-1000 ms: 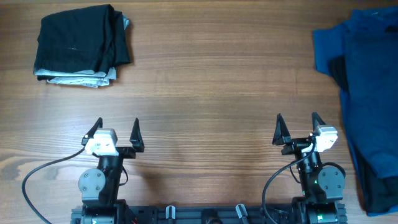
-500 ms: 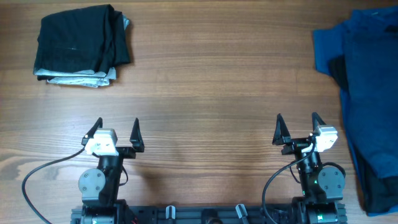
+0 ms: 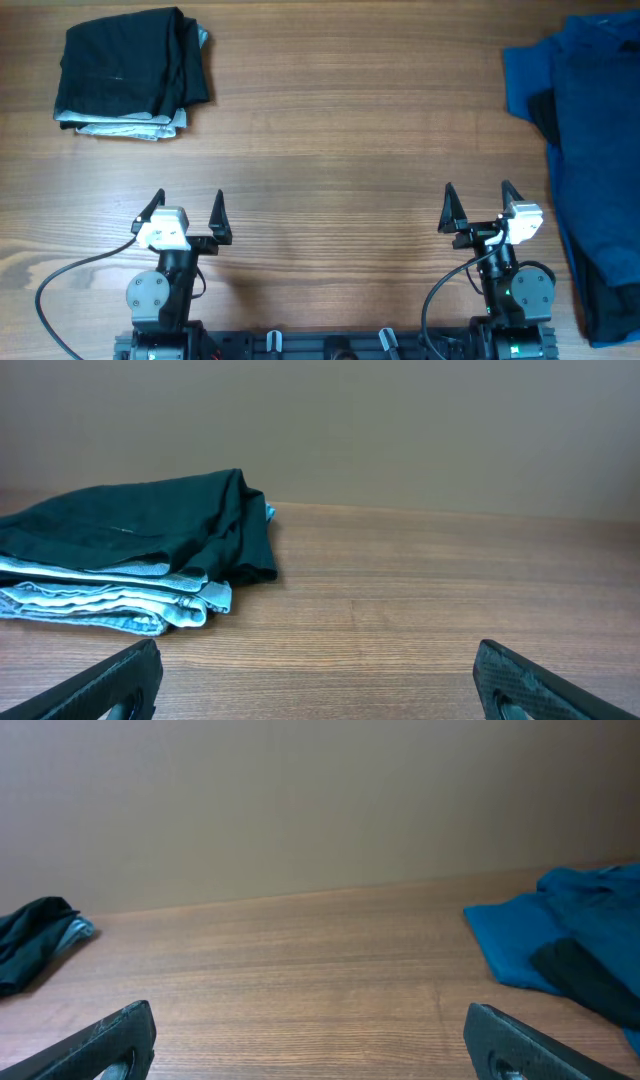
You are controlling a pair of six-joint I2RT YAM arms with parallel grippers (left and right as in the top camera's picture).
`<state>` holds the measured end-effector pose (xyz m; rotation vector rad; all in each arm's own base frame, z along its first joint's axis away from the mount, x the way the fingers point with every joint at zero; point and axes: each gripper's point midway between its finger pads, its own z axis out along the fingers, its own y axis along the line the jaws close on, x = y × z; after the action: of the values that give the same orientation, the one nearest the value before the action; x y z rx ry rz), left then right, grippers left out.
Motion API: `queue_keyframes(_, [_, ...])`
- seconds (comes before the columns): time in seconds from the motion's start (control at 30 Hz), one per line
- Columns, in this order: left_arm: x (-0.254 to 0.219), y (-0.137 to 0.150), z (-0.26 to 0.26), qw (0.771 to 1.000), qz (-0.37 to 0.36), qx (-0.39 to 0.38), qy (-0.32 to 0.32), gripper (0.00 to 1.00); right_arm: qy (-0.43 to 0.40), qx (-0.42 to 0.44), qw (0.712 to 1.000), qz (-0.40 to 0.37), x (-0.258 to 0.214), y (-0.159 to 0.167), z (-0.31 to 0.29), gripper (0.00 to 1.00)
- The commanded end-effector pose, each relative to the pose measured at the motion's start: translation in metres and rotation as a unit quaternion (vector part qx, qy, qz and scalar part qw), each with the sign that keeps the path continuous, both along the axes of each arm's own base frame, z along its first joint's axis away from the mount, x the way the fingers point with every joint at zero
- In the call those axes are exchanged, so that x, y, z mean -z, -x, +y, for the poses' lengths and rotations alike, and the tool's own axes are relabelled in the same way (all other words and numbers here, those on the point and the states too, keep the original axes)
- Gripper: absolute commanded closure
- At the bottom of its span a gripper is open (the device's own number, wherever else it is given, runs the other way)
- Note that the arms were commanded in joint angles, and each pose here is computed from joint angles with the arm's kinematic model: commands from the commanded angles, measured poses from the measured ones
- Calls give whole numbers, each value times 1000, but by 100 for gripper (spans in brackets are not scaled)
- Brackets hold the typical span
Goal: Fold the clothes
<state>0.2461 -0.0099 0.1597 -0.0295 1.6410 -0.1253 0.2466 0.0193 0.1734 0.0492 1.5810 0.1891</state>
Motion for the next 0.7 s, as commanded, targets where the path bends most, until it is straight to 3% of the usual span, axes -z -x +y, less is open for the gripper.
queue_keyframes(0.0, [2,0,-2,1000,-1,8,-9,0,7,-11,1000,1,1,0,4,0])
queue_keyframes(0.67, [2,0,-2,1000,-1,8,-9,0,-4,-25,1000,1,0,1,9,0])
